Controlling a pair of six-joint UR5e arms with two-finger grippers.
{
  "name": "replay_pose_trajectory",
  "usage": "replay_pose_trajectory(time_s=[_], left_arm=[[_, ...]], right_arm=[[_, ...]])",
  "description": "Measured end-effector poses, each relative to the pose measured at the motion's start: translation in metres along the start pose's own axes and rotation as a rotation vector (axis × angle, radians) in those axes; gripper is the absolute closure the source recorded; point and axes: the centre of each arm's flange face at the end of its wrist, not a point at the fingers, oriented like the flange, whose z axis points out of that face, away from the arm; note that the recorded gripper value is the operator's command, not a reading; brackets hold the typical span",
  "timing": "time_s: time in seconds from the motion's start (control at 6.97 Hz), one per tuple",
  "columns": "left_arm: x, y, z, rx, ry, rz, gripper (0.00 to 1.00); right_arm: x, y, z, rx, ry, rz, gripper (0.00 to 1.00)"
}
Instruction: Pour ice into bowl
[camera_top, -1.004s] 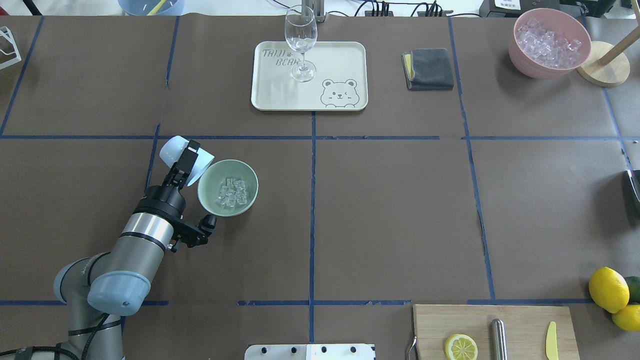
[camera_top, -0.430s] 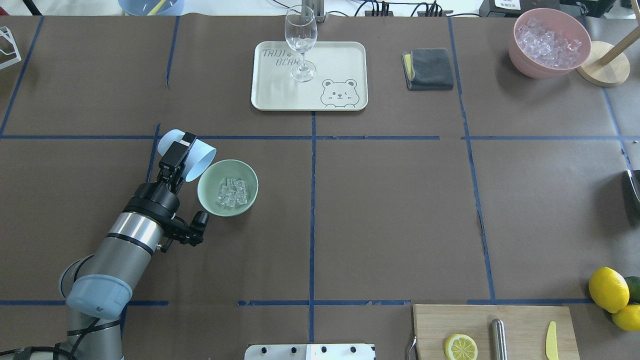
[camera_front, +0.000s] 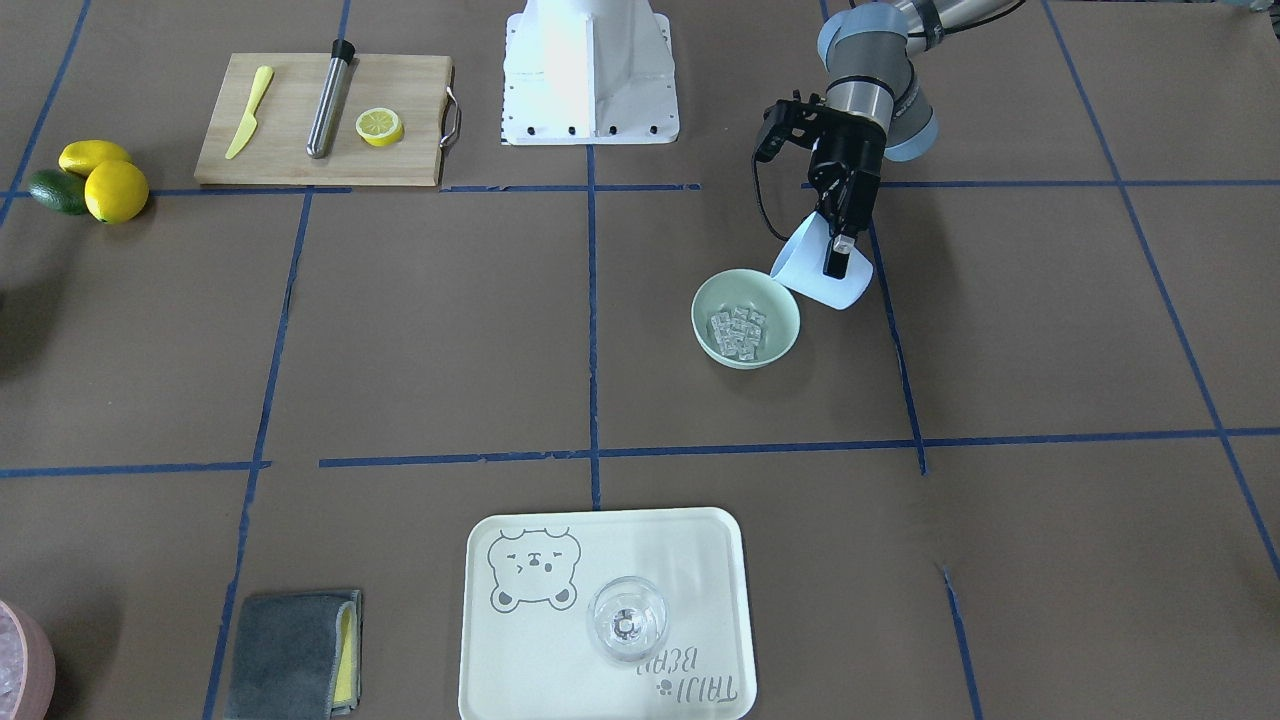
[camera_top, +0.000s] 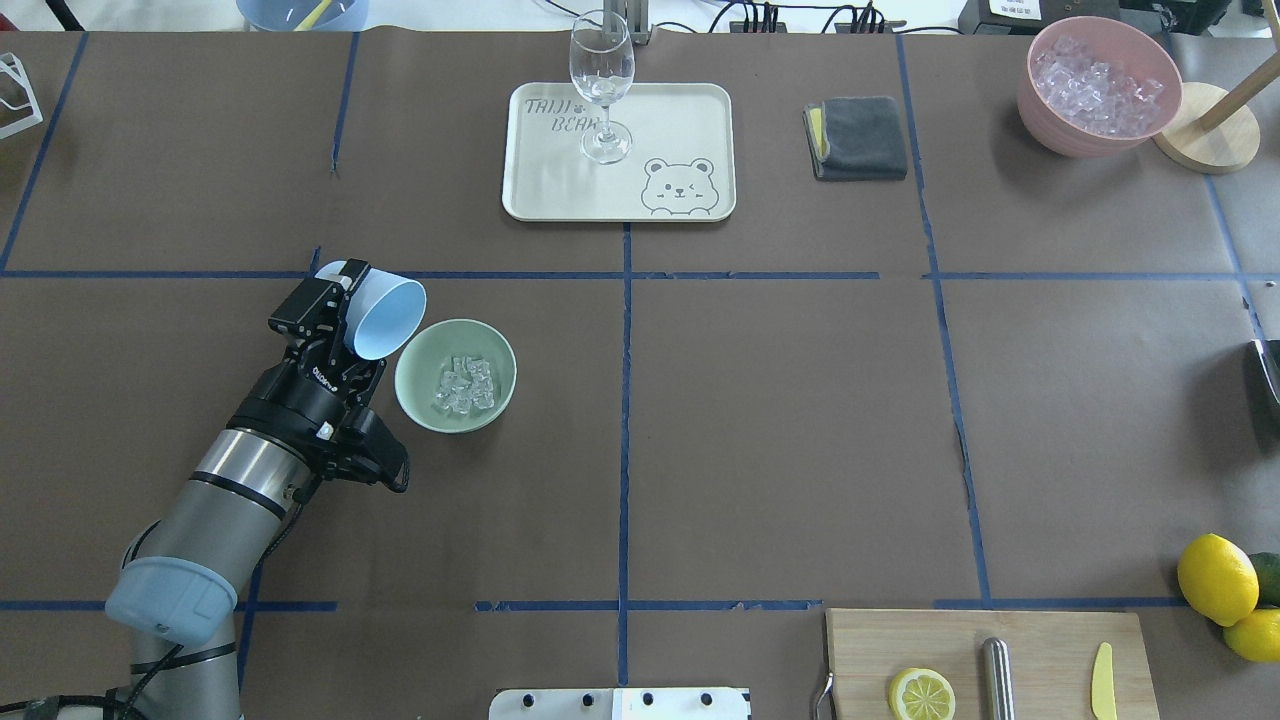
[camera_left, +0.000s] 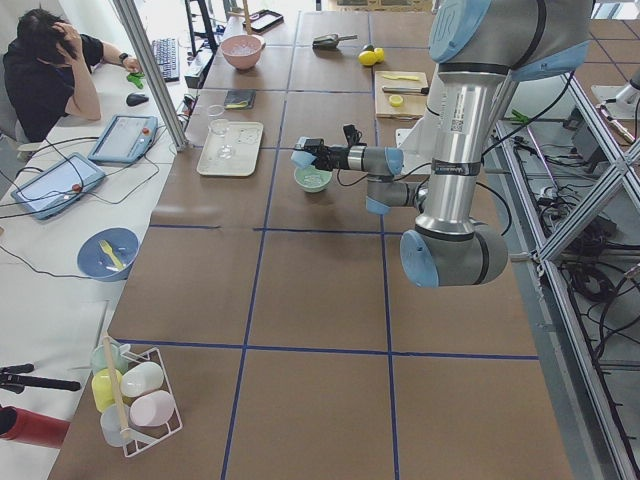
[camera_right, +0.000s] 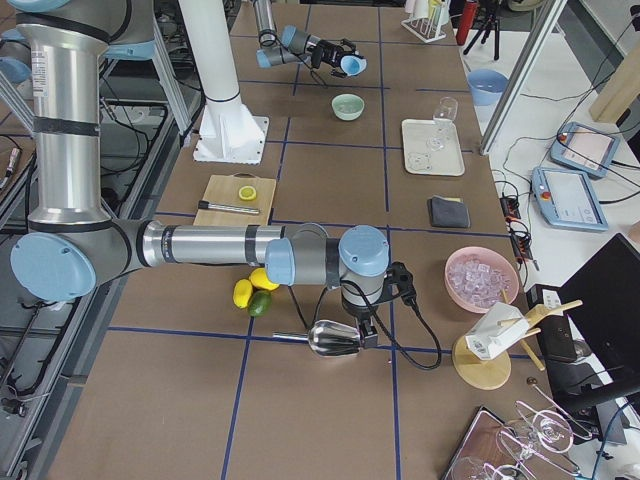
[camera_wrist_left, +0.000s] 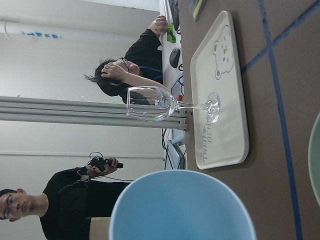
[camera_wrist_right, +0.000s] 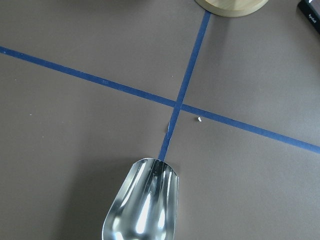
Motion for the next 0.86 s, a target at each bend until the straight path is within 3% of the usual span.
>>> replay_pose_trajectory(time_s=[0.43, 0.57, 0.72, 0.86], left_arm=[[0.007, -0.014, -0.010, 0.022, 0.023, -0.719, 1.00], [0.008, -0.015, -0.011, 0.022, 0.021, -0.907, 1.00], [0.006, -0.016, -0.013, 0.021, 0.003, -1.038, 1.00], [0.004, -0.017, -0.014, 0.023, -0.014, -1.105, 1.00]], right_arm=[[-0.001, -0.001, -0.001, 0.002, -0.001, -0.001, 0.00], [-0.001, -0.001, -0.001, 0.003, 0.000, -0.001, 0.00], [-0.002, -0.002, -0.002, 0.004, 0.000, -0.001, 0.00], [-0.002, -0.002, -0.002, 0.005, 0.000, -0.001, 0.00]])
